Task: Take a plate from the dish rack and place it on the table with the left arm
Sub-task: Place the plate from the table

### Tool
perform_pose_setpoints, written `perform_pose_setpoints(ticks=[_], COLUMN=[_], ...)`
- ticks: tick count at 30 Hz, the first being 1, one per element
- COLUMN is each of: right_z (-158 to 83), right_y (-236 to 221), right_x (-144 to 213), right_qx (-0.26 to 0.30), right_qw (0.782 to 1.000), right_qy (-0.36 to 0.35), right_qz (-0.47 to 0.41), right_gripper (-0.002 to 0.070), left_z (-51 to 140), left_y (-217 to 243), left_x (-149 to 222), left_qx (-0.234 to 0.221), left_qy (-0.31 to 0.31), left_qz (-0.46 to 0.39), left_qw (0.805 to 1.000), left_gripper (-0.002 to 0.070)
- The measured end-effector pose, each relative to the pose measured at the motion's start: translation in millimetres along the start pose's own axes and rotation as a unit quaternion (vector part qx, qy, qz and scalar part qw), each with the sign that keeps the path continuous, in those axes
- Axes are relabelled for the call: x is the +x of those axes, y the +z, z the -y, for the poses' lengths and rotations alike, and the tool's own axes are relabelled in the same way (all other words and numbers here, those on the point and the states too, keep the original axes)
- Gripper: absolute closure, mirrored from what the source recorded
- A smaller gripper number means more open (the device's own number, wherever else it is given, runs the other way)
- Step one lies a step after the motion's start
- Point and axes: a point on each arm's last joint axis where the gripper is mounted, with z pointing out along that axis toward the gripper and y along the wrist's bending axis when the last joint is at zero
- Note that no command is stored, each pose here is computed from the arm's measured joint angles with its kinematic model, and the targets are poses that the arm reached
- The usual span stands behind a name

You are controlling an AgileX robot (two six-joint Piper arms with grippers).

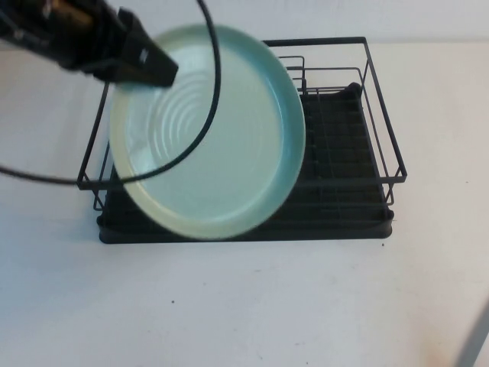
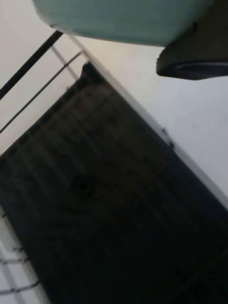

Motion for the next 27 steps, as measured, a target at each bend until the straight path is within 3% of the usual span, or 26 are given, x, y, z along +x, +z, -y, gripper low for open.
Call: perform_pose_setpoints(ticks=[5, 10, 15, 18, 22, 27], right_z=[0.0, 0.0, 0.0, 0.0, 0.0, 0.0], right_y=[0.0, 0.0, 0.0, 0.0, 0.0, 0.0], right_x=[0.0, 0.0, 0.0, 0.0, 0.0, 0.0], right_qx=[0.000, 0.000, 0.000, 0.000, 0.000, 0.000], right_qw=[1.000, 1.000, 1.000, 1.000, 1.000, 1.000], right_qy=[0.000, 0.000, 0.000, 0.000, 0.000, 0.000], right_qz=[0.000, 0.000, 0.000, 0.000, 0.000, 0.000], right_gripper=[0.0694, 0.0694, 0.0694, 0.0694, 0.0694, 0.0694], left_z=[15.2, 29.5, 32.8, 28.2, 18.6, 10.5], left_y=[8.6, 41.1, 76.2, 85.9, 93.8, 108.0], left_x=[66.7, 144.9, 208.6, 225.1, 228.3, 232.7], left_qx=[0.105, 0.137, 0.099, 0.058, 0.035, 0.040], left_qy=[-0.085, -0.203, -0.303, -0.341, -0.340, -0.317], left_qz=[0.024, 0.014, 0.027, 0.060, 0.096, 0.100], left_qw=[0.990, 0.970, 0.948, 0.936, 0.935, 0.942], left_gripper=[0.0608, 0.0608, 0.0608, 0.0608, 0.0608, 0.0608])
